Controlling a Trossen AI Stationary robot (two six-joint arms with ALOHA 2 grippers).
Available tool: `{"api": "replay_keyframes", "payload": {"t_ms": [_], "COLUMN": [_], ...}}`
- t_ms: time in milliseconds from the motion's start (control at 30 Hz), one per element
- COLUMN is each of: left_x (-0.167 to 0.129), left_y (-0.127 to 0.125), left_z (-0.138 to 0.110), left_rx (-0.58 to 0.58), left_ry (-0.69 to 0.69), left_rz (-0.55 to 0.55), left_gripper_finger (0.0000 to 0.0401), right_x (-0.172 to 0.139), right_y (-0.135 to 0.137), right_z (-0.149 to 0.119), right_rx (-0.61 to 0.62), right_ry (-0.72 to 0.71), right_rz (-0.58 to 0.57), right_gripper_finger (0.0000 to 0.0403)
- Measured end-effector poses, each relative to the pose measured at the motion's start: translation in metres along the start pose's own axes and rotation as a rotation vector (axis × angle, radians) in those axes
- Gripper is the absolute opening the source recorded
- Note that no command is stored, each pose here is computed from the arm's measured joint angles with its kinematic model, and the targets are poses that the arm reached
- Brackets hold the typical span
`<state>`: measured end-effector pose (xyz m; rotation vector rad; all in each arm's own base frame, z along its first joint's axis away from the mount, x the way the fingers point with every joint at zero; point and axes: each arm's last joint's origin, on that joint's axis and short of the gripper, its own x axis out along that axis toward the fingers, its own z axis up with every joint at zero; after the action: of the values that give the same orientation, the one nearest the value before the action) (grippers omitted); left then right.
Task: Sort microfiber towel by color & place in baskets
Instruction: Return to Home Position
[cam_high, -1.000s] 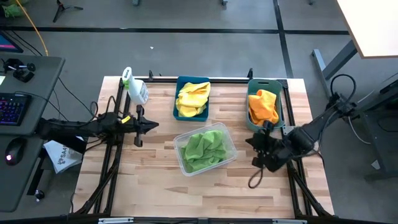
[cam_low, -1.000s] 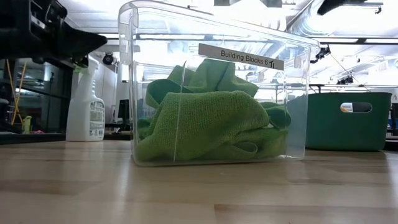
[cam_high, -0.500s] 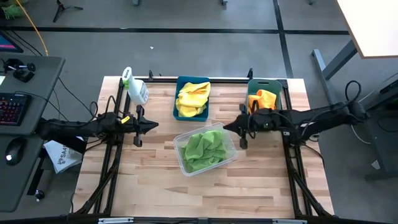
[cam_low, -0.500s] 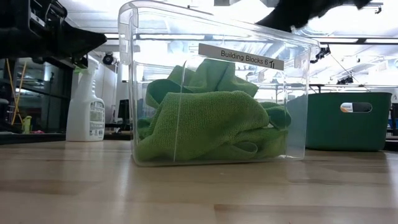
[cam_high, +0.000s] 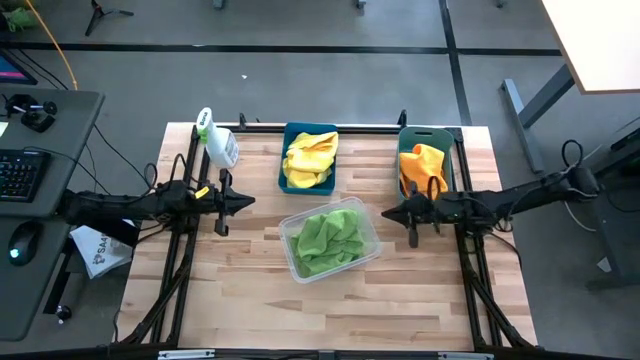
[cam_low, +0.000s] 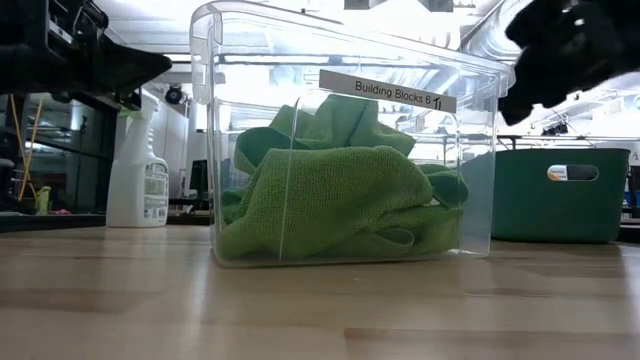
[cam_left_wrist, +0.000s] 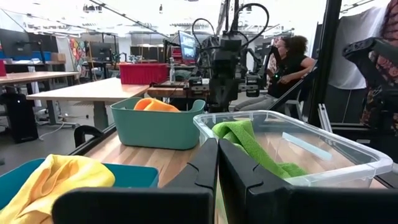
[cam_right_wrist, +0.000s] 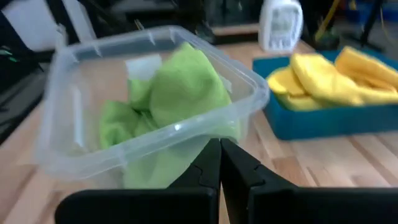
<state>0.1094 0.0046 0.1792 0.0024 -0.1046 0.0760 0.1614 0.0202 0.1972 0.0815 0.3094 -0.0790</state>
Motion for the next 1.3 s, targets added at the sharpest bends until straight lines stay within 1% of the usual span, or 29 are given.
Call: {"api": "replay_keyframes", "payload": {"t_ms": [100, 233, 400, 533, 667, 833, 967, 1033, 1300], "left_x": [0.000, 0.000, 0.000, 0.000, 0.000, 0.000, 0.000, 0.000, -0.003], "left_y": [0.000, 0.000, 0.000, 0.000, 0.000, 0.000, 0.000, 0.000, 0.000], "left_z": [0.000, 0.000, 0.000, 0.000, -0.001, -0.001, -0.001, -0.001, 0.003], "left_rx": [0.000, 0.000, 0.000, 0.000, 0.000, 0.000, 0.001, 0.000, -0.002], "left_ry": [0.001, 0.001, 0.002, 0.003, 0.007, 0.008, 0.013, 0.013, -0.027], "left_rz": [0.000, 0.000, 0.000, 0.000, 0.000, 0.000, 0.000, 0.000, 0.000], "left_gripper_finger": [0.0000, 0.0000, 0.0000, 0.0000, 0.0000, 0.0000, 0.0000, 0.0000, 0.0000], "right_x": [-0.005, -0.009, -0.009, -0.008, -0.010, -0.009, -0.009, -0.009, -0.009], "right_y": [0.003, 0.003, 0.001, -0.001, -0.003, -0.003, -0.004, -0.004, -0.005], "right_z": [-0.009, -0.020, -0.031, -0.045, -0.056, -0.058, -0.060, -0.063, -0.067], "right_rx": [-0.032, -0.054, -0.068, -0.055, -0.044, -0.069, -0.143, -0.174, -0.189], "right_ry": [-0.083, -0.125, -0.100, -0.080, -0.119, -0.102, -0.087, -0.057, -0.013], "right_rz": [0.033, 0.052, 0.050, 0.048, 0.051, 0.050, 0.045, 0.042, 0.039], "right_gripper_finger": [0.0000, 0.0000, 0.0000, 0.0000, 0.0000, 0.0000, 0.0000, 0.0000, 0.0000]}}
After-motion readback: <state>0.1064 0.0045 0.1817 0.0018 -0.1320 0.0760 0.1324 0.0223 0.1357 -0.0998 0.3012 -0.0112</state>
